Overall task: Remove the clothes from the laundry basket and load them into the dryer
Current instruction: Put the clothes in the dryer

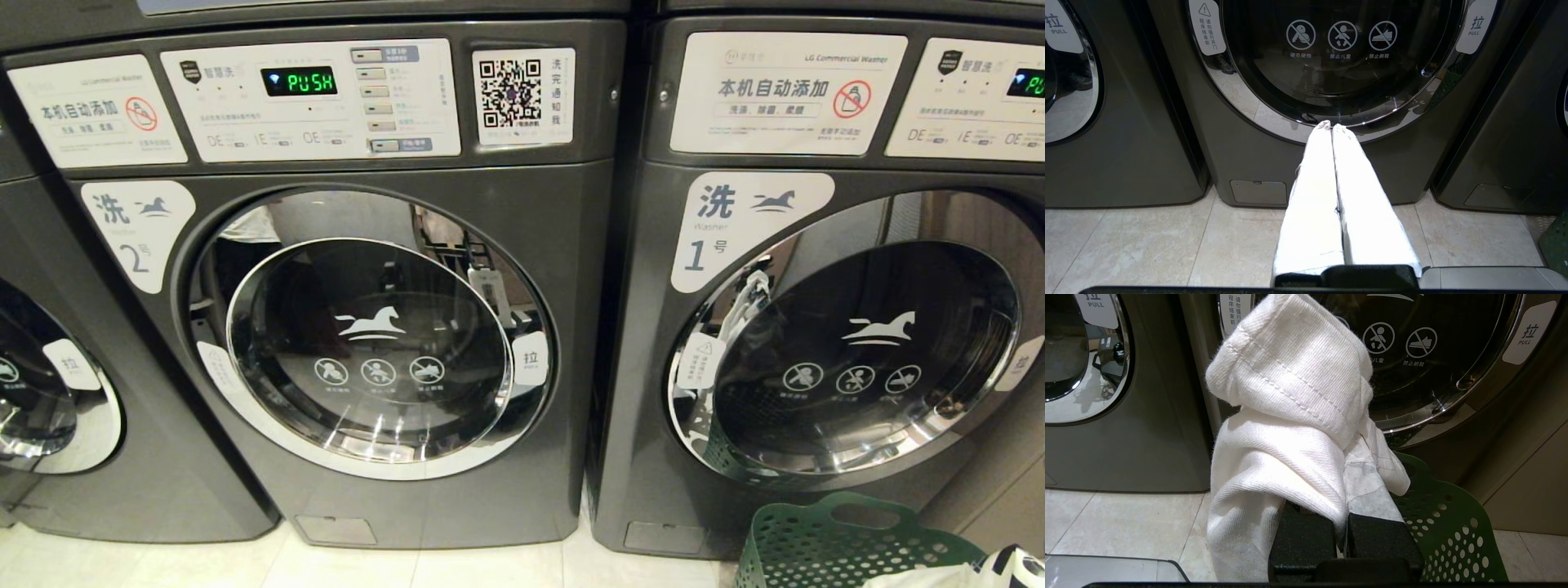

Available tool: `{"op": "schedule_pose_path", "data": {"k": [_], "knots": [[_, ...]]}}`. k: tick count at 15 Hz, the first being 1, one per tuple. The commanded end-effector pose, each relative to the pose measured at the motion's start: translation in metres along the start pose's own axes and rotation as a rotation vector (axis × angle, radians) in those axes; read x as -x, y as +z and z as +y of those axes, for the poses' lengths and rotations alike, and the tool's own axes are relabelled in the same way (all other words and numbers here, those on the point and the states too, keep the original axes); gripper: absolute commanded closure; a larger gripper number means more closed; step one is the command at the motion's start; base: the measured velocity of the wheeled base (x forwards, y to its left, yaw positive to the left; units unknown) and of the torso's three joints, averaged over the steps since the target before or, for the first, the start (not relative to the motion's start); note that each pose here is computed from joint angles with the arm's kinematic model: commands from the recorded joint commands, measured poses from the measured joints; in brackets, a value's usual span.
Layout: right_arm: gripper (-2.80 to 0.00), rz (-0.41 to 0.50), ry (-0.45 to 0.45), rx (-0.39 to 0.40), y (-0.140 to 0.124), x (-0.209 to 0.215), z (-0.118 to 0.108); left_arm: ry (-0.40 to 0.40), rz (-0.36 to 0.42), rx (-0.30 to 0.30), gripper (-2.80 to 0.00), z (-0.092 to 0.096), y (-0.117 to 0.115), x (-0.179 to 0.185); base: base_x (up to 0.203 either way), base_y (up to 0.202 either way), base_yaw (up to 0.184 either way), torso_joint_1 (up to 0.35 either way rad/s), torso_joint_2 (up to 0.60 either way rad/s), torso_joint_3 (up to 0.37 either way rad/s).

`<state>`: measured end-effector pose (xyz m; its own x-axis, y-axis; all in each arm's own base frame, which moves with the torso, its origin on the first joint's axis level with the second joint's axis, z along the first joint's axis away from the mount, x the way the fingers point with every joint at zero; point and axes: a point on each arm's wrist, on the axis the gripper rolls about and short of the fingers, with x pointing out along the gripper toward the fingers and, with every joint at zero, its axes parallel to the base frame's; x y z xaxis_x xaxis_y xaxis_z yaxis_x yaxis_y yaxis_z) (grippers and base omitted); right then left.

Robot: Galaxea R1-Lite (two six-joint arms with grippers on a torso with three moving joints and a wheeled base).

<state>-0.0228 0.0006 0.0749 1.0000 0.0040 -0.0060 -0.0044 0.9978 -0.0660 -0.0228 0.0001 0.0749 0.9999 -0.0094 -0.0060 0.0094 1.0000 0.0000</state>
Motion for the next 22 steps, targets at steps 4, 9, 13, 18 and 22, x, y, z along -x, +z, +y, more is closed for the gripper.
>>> {"op": "schedule_pose_path", "data": {"k": [4,9,13,18,22], "knots": [[0.00,0.002,0.001,0.000,0.0000,-0.0001,0.0000,0.000,0.000,0.000,0.00,0.0000,0.0000,0.0000,0.000,0.000,0.000,0.000,0.00,0.000],[0.00,0.002,0.001,0.000,0.0000,-0.0001,0.0000,0.000,0.000,0.001,0.00,0.0000,0.0000,0.0000,0.001,0.151,-0.001,0.006,0.01,0.004],[0.00,0.002,0.001,0.000,0.0000,-0.0001,0.0000,0.000,0.000,0.002,0.00,0.0000,0.0000,0.0000,0.000,0.195,-0.001,0.003,0.00,0.002],[0.00,0.002,0.001,0.001,0.0000,-0.0001,0.0000,0.000,0.000,0.000,0.00,0.0000,0.0000,0.0000,0.000,0.196,-0.002,0.002,0.00,0.004],[0.00,0.002,0.001,0.000,0.0000,-0.0001,0.0000,0.000,0.000,0.000,0.00,0.0000,0.0000,0.0000,0.000,0.194,-0.002,0.003,0.00,0.006]]}}
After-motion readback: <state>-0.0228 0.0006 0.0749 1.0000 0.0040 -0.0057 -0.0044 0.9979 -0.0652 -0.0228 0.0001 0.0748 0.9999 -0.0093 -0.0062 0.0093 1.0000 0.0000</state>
